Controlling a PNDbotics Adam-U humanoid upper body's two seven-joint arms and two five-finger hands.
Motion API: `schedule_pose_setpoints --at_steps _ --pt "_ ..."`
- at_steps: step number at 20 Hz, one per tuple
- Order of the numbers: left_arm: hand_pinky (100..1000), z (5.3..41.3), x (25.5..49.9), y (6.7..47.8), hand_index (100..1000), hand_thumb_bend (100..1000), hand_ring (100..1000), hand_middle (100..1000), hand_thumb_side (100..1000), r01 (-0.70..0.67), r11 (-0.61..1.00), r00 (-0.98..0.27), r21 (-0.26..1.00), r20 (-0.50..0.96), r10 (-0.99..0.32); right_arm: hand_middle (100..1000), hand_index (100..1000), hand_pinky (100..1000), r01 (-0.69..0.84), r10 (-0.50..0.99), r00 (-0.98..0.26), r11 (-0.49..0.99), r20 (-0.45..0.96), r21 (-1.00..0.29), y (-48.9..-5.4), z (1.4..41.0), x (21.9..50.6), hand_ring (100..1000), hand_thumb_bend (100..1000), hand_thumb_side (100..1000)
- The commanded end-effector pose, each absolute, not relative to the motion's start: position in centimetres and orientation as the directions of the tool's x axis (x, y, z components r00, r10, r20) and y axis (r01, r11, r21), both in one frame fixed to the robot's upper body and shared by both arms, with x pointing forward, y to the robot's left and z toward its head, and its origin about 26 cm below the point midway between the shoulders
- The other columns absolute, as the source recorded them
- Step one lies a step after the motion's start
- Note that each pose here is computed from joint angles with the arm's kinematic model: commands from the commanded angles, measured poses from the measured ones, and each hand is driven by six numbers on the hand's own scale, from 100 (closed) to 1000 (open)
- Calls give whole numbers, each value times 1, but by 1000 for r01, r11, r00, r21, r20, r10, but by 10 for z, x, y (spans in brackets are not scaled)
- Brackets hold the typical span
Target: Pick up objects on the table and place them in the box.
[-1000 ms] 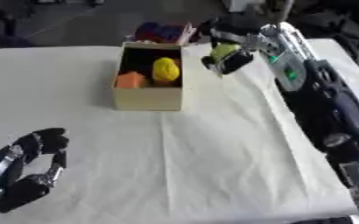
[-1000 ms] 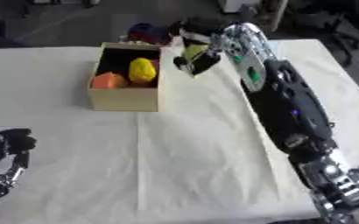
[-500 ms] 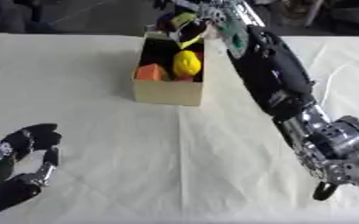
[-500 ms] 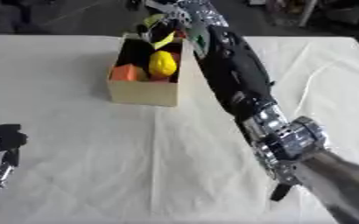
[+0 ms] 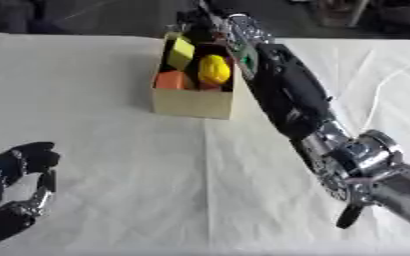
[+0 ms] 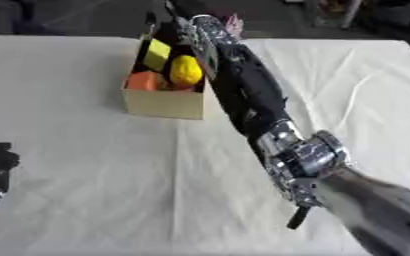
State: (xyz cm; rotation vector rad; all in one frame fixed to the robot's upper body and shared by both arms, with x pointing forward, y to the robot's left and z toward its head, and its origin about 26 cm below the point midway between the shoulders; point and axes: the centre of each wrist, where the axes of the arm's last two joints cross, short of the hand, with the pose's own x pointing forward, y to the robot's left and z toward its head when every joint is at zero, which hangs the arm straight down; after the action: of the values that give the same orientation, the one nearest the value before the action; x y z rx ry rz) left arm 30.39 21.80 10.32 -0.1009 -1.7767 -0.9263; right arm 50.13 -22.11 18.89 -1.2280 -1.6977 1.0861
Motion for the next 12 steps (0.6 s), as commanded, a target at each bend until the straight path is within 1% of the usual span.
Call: schedule_pose_setpoints --at_steps 1,3,4,5,7,8,10,11,12 --pt "822 109 302 222 859 100 766 696 321 468 694 -429 547 827 -362 904 970 862 401 952 -295 197 78 -895 -226 215 498 842 100 356" --pt "822 106 301 226 859 100 767 696 326 461 702 -415 542 831 -370 892 971 850 412 931 -353 240 89 -879 -229 226 491 823 100 280" --pt "822 104 300 228 859 100 766 696 327 457 706 -407 541 833 -375 887 977 840 414 914 -389 287 117 -864 -232 231 486 811 100 256" --pt "822 103 299 229 859 100 767 696 330 453 709 -400 540 834 -380 878 981 825 416 893 -423 343 155 -842 -235 235 480 791 100 237" --pt "822 100 297 232 859 100 767 696 331 446 715 -387 539 836 -389 868 983 812 414 842 -484 459 237 -786 -242 239 462 771 100 236" --pt "822 99 297 234 859 100 767 696 330 441 718 -381 539 836 -394 855 983 800 407 811 -512 520 284 -751 -245 238 451 753 100 259" --pt "822 96 296 237 859 100 767 696 330 433 723 -371 539 837 -403 833 982 774 372 736 -553 637 390 -676 -251 228 428 725 100 368" --pt "822 95 295 239 859 100 767 696 330 428 726 -365 539 837 -407 830 988 761 339 688 -569 695 450 -634 -254 220 417 718 100 444" --pt "822 94 294 241 859 100 767 695 328 420 731 -360 539 838 -411 829 990 753 299 634 -580 750 512 -589 -256 210 405 712 100 484"
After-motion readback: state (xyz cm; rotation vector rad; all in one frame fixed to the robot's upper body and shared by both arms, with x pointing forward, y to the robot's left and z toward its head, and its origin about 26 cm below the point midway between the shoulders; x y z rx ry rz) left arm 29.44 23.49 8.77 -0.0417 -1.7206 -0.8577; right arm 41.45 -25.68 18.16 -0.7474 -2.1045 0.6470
